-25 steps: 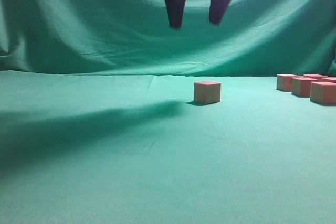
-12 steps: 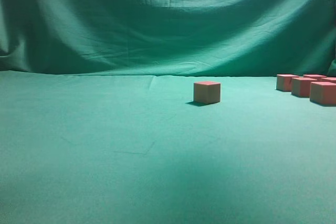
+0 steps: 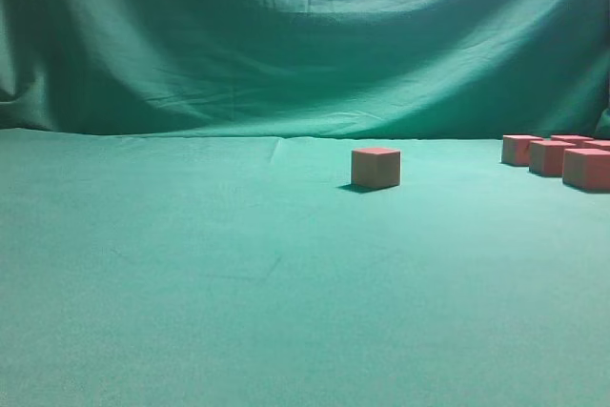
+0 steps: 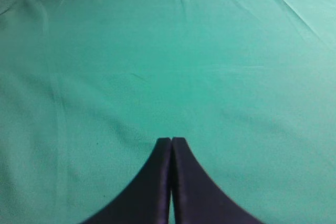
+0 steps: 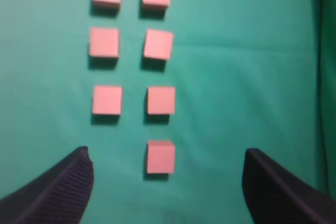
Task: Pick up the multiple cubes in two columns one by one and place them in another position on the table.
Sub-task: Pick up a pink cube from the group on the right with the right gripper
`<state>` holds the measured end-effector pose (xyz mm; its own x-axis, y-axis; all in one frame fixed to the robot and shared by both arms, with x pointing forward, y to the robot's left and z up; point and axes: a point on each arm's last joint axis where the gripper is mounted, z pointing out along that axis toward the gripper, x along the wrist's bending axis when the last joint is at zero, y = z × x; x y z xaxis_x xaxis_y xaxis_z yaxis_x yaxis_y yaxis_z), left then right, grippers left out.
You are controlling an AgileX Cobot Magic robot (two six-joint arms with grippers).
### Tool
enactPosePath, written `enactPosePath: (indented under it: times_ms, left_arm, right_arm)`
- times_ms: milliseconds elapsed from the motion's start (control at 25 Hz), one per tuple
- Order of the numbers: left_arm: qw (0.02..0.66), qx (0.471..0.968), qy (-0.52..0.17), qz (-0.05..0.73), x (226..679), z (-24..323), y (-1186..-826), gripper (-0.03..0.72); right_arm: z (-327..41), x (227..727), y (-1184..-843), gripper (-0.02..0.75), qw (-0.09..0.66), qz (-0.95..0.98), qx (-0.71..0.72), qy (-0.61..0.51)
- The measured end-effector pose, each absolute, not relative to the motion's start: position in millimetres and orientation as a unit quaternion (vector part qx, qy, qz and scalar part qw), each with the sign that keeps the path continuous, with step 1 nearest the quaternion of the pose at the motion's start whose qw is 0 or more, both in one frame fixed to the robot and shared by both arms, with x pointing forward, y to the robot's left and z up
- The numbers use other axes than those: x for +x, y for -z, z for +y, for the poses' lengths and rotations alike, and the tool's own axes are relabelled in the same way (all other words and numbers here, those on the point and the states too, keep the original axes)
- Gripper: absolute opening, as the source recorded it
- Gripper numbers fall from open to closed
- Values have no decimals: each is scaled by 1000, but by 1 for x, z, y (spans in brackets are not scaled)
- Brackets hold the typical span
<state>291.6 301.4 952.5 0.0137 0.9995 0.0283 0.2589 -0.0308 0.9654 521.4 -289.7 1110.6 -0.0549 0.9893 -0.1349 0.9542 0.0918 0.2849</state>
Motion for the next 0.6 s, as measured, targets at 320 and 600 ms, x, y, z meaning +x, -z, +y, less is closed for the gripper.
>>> enactPosePath:
  times_ms: [320,600]
  left_arm:
    - [425,571,-435,551,292,301,-953,0]
    - [425,571,-435,551,292,301,-953,0]
  right_arm:
    - [-308,501,-1029,571,85,708,701,-21]
    - [-306,488,-987,571,84,711,697,-35]
